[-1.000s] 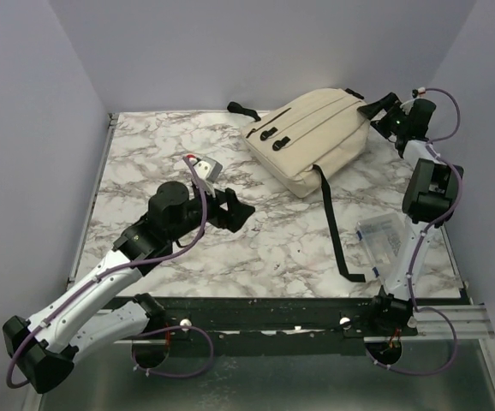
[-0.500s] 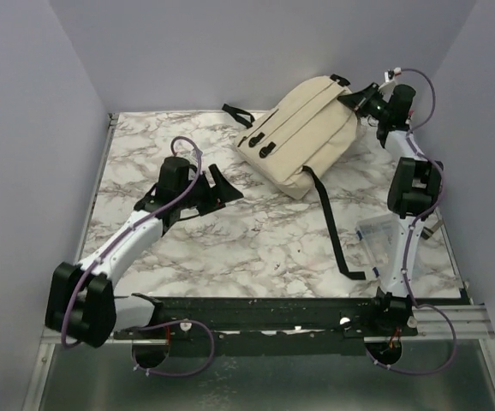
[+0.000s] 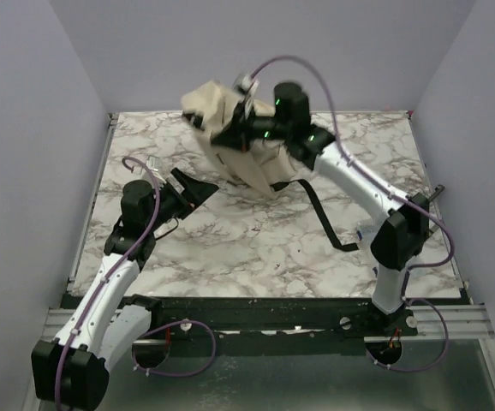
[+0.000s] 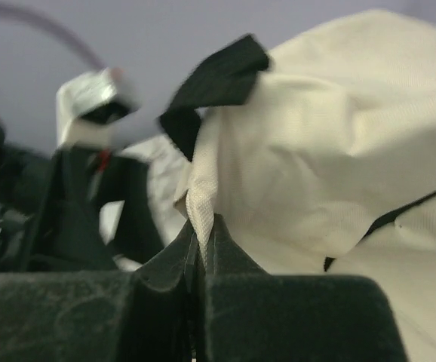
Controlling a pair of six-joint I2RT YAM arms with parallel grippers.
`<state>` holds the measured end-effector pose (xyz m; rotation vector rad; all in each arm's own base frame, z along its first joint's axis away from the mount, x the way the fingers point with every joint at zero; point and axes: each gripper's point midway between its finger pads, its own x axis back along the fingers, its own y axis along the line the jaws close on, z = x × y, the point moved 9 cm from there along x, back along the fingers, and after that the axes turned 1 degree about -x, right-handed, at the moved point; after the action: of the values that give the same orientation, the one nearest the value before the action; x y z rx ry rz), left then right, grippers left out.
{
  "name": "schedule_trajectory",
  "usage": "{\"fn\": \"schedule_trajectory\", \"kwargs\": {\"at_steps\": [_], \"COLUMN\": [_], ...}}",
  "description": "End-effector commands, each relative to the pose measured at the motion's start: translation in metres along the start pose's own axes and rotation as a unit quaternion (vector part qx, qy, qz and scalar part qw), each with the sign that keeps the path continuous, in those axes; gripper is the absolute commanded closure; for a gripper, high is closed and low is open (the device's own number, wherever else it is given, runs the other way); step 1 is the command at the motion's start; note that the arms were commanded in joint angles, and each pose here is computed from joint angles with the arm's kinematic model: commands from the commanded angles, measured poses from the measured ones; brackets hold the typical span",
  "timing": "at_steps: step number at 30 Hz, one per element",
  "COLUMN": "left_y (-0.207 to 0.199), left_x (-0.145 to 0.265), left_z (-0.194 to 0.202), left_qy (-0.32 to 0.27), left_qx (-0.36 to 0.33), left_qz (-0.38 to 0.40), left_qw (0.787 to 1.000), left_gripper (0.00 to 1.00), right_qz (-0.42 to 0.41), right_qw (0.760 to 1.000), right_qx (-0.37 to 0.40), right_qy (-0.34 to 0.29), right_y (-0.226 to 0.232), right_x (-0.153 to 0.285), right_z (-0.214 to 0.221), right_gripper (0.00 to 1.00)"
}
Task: Pack the student bag
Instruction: Adjust the student bag at the center of the board.
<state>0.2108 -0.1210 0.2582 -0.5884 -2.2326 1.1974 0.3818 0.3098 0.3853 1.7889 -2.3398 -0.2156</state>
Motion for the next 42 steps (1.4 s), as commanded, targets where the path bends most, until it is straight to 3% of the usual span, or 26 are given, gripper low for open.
{"fn": "schedule_trajectory", "kwargs": {"at_steps": [1,4,7,12,19,26,32,38,42], "left_y": [0.025,0.019,-0.001,-0.036,-0.033,-0.062,-0.056,-0.042,-0.038], "left_x": [0.014,0.012,0.008,0.015,0.015,0.026,0.024,0.024,0.023], "left_z": [0.001,-0.013,-0.037,-0.059,-0.053,-0.066,-0.059,-0.047,-0.045], "left_qy": [-0.029,-0.029,-0.026,-0.059,-0.044,-0.049,-0.030,-0.013,-0.007], "left_qx": [-0.016,-0.029,-0.035,-0.074,-0.066,-0.109,-0.098,-0.092,-0.089], "left_qz": [-0.037,-0.035,-0.017,0.026,0.033,0.065,0.066,0.060,0.057], "left_qw": [0.999,0.999,0.999,0.995,0.996,0.991,0.993,0.994,0.994], "left_gripper": [0.16,0.14,0.15,0.16,0.17,0.17,0.17,0.17,0.17], "right_qz": [-0.007,0.090,0.117,0.095,0.115,0.154,0.181,0.163,0.136], "right_qw": [0.999,0.994,0.991,0.987,0.981,0.967,0.958,0.975,0.981], "right_qx": [0.034,0.029,0.008,-0.021,-0.061,-0.015,-0.038,-0.090,-0.084], "right_qy": [-0.030,-0.046,-0.070,-0.131,-0.143,-0.205,-0.219,-0.120,-0.108], "right_y": [0.069,0.046,0.041,0.074,0.066,0.082,0.072,0.070,0.089], "right_x": [-0.011,0.008,0.021,0.038,0.037,0.056,0.053,0.039,0.034], "right_z": [0.049,0.038,0.003,-0.051,-0.022,-0.095,-0.080,0.024,0.038], "right_gripper": [0.99,0.99,0.99,0.99,1.00,0.99,0.99,0.99,0.99]}}
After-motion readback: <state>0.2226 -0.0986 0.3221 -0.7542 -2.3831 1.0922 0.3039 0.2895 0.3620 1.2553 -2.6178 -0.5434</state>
